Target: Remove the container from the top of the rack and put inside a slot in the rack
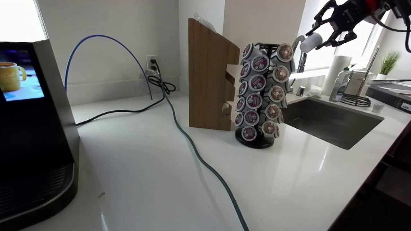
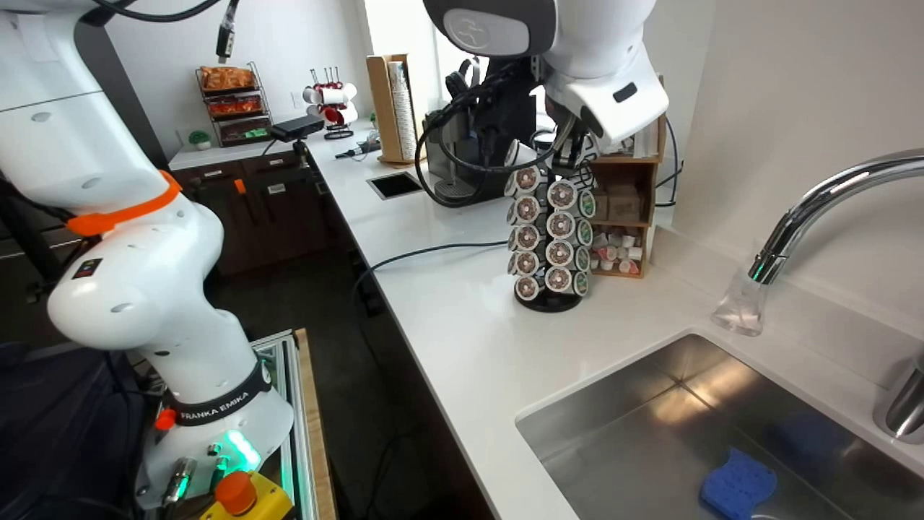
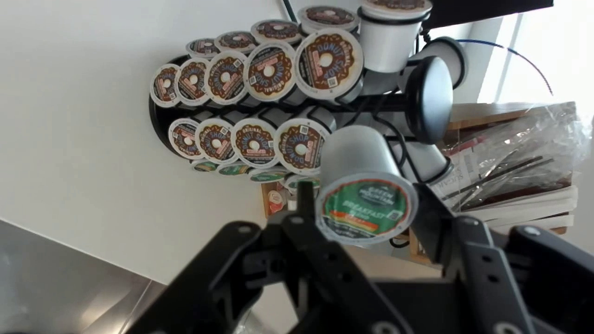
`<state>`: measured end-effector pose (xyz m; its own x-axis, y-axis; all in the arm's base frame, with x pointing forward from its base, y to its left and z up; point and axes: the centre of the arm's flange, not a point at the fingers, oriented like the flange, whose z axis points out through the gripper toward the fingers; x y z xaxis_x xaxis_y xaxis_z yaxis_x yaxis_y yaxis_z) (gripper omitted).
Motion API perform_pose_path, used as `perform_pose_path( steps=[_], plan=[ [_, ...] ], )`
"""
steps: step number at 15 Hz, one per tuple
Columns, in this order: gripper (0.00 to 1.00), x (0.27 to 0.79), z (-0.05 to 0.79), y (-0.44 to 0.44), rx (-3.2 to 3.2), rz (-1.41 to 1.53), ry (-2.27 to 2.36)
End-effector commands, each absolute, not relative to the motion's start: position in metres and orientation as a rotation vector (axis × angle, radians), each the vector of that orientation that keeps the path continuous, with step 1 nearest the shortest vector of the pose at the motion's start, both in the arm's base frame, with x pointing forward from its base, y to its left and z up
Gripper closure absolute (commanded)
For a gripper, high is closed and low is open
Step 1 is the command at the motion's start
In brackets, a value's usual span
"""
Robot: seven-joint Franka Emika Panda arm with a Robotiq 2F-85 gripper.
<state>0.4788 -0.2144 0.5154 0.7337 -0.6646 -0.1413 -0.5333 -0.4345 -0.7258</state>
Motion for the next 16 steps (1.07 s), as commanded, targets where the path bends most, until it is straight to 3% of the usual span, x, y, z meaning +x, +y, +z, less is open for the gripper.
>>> perform_pose_path(
  steps=[1, 16],
  plan=[
    [0.71, 0.483, 0.496, -0.206, -2.073, -0.229, 0.922],
    [0.71, 0.491, 0.476, -0.197, -1.974, -0.287, 0.950]
  ],
)
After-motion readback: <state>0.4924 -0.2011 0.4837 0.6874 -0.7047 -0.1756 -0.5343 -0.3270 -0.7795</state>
